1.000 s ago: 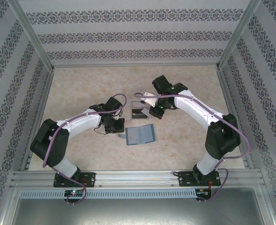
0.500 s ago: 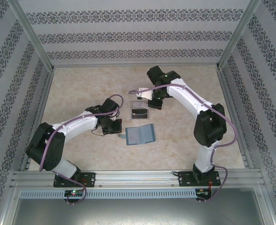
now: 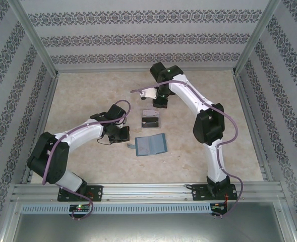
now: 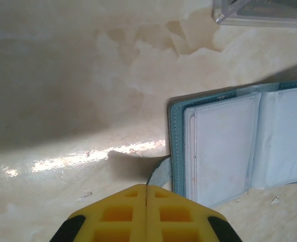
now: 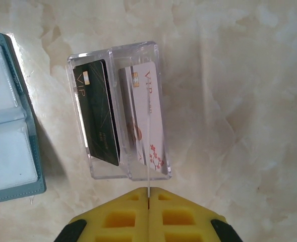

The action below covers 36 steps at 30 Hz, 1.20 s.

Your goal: Take the credit cards out of the card holder

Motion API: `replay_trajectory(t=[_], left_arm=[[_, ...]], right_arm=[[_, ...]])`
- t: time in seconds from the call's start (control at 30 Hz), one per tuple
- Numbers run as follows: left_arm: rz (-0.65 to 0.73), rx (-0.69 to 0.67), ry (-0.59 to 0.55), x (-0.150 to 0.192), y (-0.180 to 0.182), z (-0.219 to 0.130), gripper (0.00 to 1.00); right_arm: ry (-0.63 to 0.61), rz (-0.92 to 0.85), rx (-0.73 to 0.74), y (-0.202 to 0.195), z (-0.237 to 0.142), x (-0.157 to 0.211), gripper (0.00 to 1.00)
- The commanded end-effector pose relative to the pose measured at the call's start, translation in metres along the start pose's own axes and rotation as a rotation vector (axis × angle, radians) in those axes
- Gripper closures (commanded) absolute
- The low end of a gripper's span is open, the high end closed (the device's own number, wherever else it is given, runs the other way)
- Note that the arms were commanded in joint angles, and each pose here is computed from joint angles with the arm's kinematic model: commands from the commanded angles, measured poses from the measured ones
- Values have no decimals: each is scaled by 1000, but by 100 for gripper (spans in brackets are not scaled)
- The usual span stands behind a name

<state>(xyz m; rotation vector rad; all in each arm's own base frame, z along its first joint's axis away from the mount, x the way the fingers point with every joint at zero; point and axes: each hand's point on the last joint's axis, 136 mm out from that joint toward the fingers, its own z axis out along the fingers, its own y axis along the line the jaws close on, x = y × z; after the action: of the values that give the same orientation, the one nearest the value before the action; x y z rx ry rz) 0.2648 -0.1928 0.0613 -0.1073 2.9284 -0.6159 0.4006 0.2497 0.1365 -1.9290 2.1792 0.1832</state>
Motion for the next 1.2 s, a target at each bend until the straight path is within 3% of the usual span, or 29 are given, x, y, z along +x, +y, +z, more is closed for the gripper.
replay_trajectory(t=[0.0,0.47,0.73,0.93,1.17], left_arm=[[-18,-16,-4,-2,8,1,96],[-31,-17,4,-2,14,-1,96],[-32,-14,11,-2,15,0,96],[-34,-4,15,-3,13,-1,96],[-37,10,12,-4,10,-2,96]], right_arm=[[25,-40,-80,15,3,-1,98],[75,-58,-140,21,35,-4,96],[89,-51,-177,28,47,-3,89],[110,-51,-123,18,45,-4,83],[111,-42,-36,4,27,-6,83]])
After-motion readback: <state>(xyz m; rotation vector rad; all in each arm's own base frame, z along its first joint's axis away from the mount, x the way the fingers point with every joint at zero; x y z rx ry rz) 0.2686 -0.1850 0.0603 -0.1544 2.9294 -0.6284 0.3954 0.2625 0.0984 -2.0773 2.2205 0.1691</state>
